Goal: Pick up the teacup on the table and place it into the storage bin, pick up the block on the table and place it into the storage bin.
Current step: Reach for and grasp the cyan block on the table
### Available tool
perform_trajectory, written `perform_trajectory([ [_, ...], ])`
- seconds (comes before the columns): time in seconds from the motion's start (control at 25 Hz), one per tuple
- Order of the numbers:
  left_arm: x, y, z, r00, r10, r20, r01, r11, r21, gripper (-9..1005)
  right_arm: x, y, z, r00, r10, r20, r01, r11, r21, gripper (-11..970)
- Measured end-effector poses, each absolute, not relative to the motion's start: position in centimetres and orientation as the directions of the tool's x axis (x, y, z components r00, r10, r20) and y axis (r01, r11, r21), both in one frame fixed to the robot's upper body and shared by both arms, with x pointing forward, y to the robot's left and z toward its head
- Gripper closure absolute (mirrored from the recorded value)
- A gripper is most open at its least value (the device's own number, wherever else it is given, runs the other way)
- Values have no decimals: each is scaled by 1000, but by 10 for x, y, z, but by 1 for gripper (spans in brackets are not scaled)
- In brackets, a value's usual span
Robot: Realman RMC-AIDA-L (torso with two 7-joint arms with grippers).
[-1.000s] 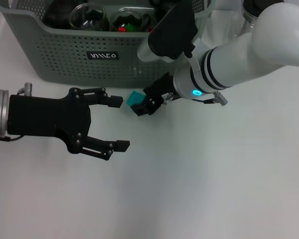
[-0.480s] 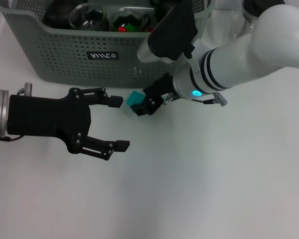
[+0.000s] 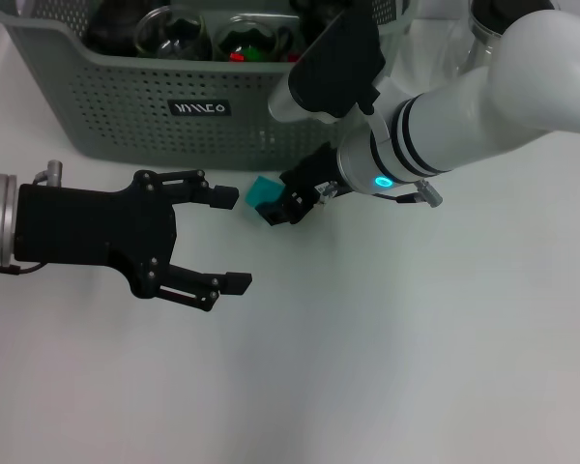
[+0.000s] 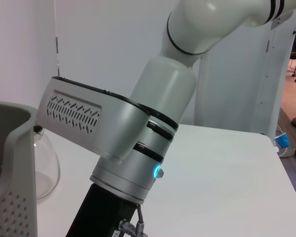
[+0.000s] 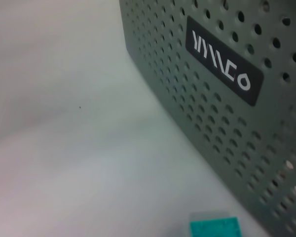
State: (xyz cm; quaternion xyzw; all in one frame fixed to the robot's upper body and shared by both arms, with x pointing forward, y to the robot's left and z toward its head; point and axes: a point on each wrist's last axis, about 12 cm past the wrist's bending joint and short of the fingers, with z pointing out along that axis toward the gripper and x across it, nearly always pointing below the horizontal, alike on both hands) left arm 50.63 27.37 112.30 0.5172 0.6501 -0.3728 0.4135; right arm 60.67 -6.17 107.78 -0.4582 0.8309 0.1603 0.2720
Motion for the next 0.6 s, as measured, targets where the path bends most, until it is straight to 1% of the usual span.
perform_trajectory([
  [0.2, 506, 274, 1123, -122, 364, -923, 981, 187, -56, 44, 606, -62, 1077, -432, -675, -598, -849, 528, 17, 369],
  [0.4, 506, 273, 1123, -123, 363, -924, 981, 187, -57, 44, 603, -60, 1075, -430, -677, -597, -853, 522, 22, 475],
  [0.6, 506, 273, 1122, -124, 362, -924, 981, 188, -58, 44, 603, -59, 1075, -427, -677, -599, -854, 520, 21, 475],
])
